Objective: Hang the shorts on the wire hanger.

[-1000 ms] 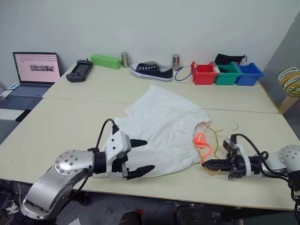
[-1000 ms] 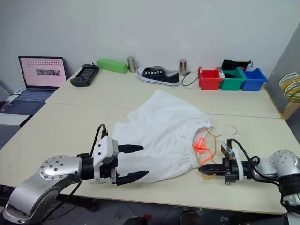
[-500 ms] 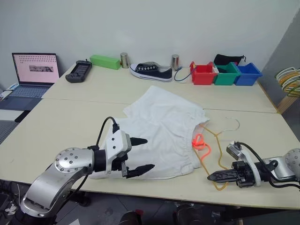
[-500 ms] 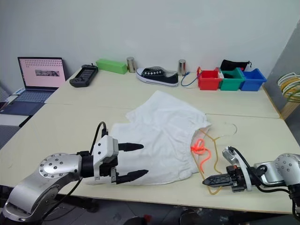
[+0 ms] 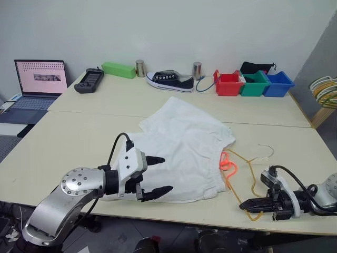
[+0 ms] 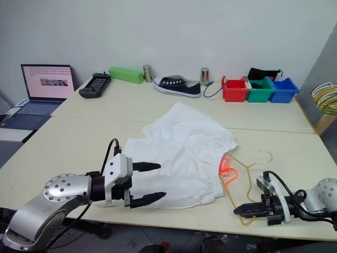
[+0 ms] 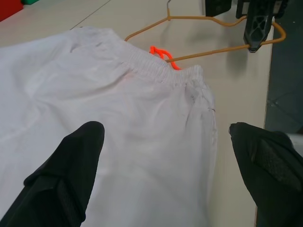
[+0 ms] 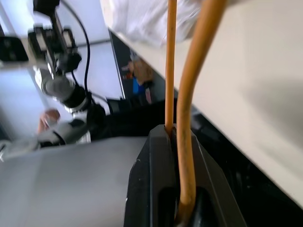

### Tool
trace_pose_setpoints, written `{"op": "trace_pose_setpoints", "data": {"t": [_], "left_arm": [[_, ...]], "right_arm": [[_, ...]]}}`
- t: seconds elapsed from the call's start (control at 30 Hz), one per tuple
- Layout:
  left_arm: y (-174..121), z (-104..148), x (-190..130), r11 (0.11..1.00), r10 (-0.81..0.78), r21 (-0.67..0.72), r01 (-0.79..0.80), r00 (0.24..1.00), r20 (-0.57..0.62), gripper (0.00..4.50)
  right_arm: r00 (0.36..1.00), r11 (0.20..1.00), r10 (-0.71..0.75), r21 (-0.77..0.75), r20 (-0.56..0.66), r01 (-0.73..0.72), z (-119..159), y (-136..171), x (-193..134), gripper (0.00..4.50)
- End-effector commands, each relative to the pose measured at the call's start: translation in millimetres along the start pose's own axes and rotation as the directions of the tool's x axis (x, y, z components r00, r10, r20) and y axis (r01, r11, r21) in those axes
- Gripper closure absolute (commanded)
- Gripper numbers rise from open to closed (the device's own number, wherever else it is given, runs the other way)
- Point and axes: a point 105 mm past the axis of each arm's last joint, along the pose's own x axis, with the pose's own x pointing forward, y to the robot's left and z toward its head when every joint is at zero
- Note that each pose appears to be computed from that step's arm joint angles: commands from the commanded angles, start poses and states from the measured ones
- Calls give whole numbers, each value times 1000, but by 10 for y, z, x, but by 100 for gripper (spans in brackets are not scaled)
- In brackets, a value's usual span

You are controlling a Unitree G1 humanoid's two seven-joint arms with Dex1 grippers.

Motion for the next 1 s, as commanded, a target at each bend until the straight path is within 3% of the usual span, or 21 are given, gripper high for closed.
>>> {"op": "trace_pose_setpoints", "data": {"t": [0.03, 0.37, 0.7, 0.77, 0.83, 0.87, 0.97, 1.0], "left_arm": [[-2, 102, -19, 999, 2, 52, -3, 1000, 20, 1], [29, 123, 10, 998, -13, 68, 12, 1000, 23, 1], [28, 125, 22, 998, 3, 63, -5, 999, 34, 1], [57, 127, 7, 998, 11, 67, -13, 999, 32, 1], [150, 149, -32, 996, 29, 79, -31, 999, 28, 1], [244, 187, -66, 994, 52, 93, -55, 998, 31, 1], [706, 485, -227, 970, 168, 163, -180, 982, 84, 1], [803, 567, -263, 962, 189, 180, -205, 977, 99, 1]], "right_arm": [[995, 998, 47, -56, 90, -42, 250, 126, 42, 450], [985, 981, 42, -193, 166, -9, 588, 281, 212, 450], [949, 935, -74, -310, 307, 173, 945, 409, -44, 450], [946, 867, -132, -428, 297, 255, 972, 522, -56, 450], [932, 743, -221, -570, 287, 351, 996, 572, -35, 450], [921, 656, -267, -646, 284, 390, 1009, 589, -19, 450], [854, 288, -410, -843, 320, 455, 1128, 638, 33, 450], [838, 212, -430, -865, 335, 455, 1170, 647, 42, 450]]}}
